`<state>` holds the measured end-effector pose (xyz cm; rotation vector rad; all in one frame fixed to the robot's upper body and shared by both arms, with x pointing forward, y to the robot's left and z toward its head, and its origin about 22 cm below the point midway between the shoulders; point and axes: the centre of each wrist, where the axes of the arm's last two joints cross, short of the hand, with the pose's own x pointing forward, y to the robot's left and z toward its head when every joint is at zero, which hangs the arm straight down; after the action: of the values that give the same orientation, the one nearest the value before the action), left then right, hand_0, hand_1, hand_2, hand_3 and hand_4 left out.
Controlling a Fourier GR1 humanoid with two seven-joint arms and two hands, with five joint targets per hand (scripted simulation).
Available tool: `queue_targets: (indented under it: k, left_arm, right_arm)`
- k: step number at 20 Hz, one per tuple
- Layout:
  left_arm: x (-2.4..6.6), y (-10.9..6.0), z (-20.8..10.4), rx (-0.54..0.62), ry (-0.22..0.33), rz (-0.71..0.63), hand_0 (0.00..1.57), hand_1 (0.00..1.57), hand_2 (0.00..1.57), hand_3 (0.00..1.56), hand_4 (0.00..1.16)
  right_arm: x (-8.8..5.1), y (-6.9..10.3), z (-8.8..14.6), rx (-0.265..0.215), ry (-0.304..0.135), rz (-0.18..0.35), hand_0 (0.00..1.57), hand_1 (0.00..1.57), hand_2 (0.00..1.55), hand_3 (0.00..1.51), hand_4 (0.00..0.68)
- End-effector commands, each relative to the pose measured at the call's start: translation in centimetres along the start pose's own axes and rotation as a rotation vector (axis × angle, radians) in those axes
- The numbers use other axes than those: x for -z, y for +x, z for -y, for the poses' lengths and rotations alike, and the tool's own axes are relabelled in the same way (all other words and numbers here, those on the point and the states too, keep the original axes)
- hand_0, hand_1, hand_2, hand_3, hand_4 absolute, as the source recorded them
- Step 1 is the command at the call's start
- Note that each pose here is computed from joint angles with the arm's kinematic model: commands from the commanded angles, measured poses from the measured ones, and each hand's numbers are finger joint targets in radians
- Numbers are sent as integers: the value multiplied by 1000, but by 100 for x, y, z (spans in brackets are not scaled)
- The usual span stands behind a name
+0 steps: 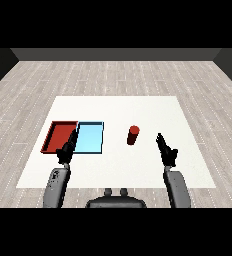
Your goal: Pick the red can and put it in the red box
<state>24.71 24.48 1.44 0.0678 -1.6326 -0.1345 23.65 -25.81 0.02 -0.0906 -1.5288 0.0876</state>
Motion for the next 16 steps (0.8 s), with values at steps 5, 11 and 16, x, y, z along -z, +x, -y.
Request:
queue_targets:
  k: [5,11,16]
  left_arm:
    - [-44,-66,-26,-34,12,-34,0,0,0,0,0]
    - [-47,62,-55,-114,55,407,0,0,0,0,0]
    - [55,-99,-113,-148,43,432,0,0,0,0,0]
  right_arm:
    - [226,57,717,34,-25,70,0,0,0,0,0]
    - [127,167,918,134,47,389,0,0,0,0,0]
    - [225,145,944,121,58,412,0,0,0,0,0]
